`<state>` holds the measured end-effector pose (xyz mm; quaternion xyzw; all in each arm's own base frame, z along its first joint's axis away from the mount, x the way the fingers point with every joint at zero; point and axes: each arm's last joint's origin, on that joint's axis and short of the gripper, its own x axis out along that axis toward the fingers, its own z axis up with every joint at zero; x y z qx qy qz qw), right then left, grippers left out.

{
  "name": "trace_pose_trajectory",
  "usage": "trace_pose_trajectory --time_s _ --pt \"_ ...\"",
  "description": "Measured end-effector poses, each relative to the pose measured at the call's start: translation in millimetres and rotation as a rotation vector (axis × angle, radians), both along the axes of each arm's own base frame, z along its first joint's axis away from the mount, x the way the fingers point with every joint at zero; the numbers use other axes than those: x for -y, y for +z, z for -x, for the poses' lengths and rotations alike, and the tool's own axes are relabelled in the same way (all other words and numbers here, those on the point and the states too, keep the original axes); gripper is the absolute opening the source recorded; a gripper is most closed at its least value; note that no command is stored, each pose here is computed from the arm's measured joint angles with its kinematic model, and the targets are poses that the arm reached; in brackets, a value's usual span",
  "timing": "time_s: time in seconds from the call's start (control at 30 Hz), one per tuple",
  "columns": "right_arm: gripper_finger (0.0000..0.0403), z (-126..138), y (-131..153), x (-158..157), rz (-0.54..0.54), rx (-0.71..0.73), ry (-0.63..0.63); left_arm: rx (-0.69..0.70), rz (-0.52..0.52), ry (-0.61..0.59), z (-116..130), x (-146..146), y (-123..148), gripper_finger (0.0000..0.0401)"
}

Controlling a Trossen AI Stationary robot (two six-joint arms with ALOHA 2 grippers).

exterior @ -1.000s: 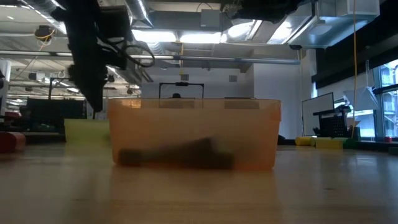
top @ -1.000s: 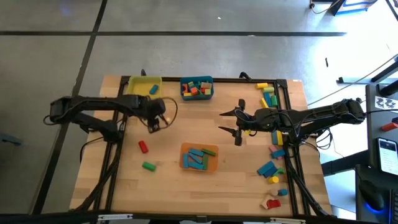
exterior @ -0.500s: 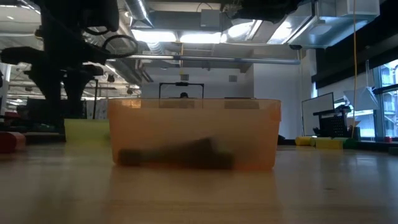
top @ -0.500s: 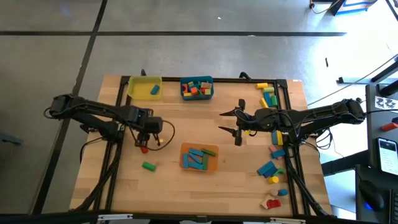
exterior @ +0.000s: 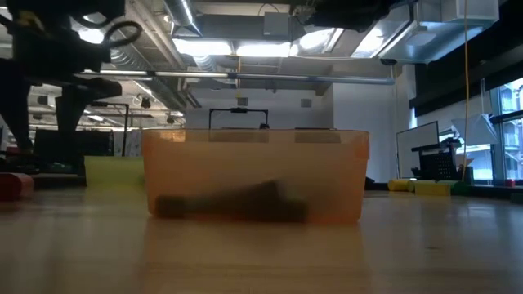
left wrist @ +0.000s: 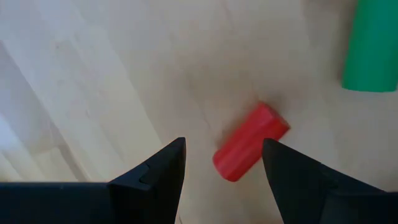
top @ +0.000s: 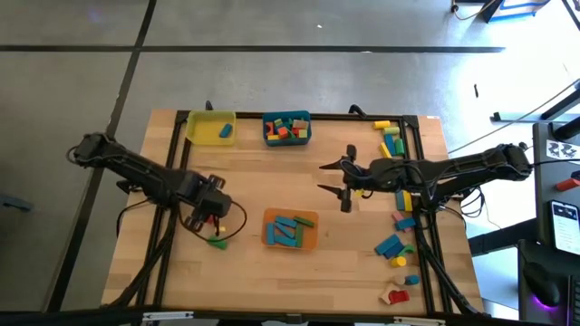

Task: Sort blocks by size
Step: Put the red cylindrical block into the yellow bin

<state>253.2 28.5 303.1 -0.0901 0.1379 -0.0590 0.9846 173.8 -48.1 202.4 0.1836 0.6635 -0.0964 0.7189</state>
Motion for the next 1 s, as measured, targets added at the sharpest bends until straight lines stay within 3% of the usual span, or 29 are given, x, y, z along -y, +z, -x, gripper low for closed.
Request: trace_pose_trajectory --time_s 0.47,1.0 --pt "0.0241 -2.9 -2.7 -0.4 0.005 -0.009 0.001 -0.061 0.003 -0.102 0.8 18.6 -9.1 0.0195" --pt "0.0241 -2.8 -2.8 -0.4 0.006 -0.01 0.001 -0.336 -0.129 -0.128 -14.5 31.6 -62.5 0.0195"
